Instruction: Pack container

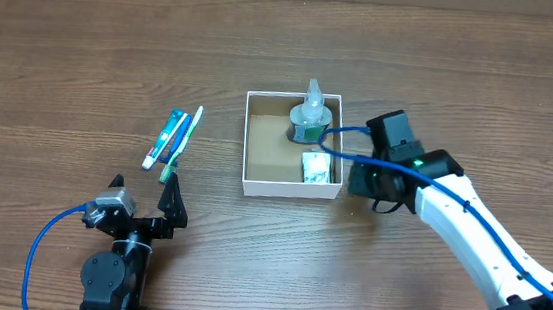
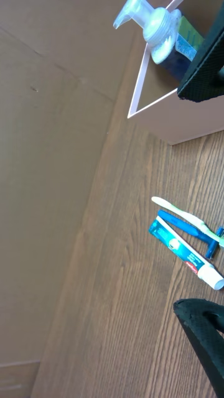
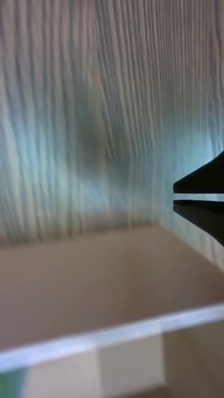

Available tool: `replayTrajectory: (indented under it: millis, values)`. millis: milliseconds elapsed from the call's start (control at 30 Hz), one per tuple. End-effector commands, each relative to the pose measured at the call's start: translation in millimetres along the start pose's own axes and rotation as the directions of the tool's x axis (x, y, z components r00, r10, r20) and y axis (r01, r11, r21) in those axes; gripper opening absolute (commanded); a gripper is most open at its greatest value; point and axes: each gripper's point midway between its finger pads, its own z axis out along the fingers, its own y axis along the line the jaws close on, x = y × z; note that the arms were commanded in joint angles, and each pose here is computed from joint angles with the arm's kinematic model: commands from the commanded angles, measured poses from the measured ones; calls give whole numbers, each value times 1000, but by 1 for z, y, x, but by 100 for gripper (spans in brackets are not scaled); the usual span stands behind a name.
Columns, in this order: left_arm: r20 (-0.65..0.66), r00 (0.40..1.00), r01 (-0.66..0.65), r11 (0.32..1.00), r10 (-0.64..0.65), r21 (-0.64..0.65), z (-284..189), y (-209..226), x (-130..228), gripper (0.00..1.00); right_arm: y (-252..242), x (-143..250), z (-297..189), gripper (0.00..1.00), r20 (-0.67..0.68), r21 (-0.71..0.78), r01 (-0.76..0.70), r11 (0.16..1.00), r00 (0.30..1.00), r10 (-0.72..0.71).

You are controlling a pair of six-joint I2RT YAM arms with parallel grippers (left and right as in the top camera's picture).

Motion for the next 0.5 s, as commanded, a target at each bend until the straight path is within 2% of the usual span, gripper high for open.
replayTrajectory:
  millis: [0,67,100,133,267,467]
  values:
    - [9,1000,14,1000,-14,-6,0,2,-1,100,-42,-17,-4,14,45,80,-108,991,994,104]
    - [9,1000,14,1000,-14,-6,0,2,-1,100,-60,-21,-5,50,51,98,-161,982,986,156]
    - [9,1000,14,1000,-14,-6,0,2,-1,100,-70,-23,-6,83,53,107,-190,976,981,185]
    - [9,1000,14,1000,-14,-6,0,2,-1,100,-77,-25,-6,100,56,113,-208,972,978,203]
    - [9,1000,14,1000,-14,-6,0,2,-1,100,-97,-29,-9,100,71,126,-271,954,962,264]
    - [9,1000,14,1000,-14,-6,0,2,-1,100,-99,-30,-9,100,73,127,-277,952,960,270]
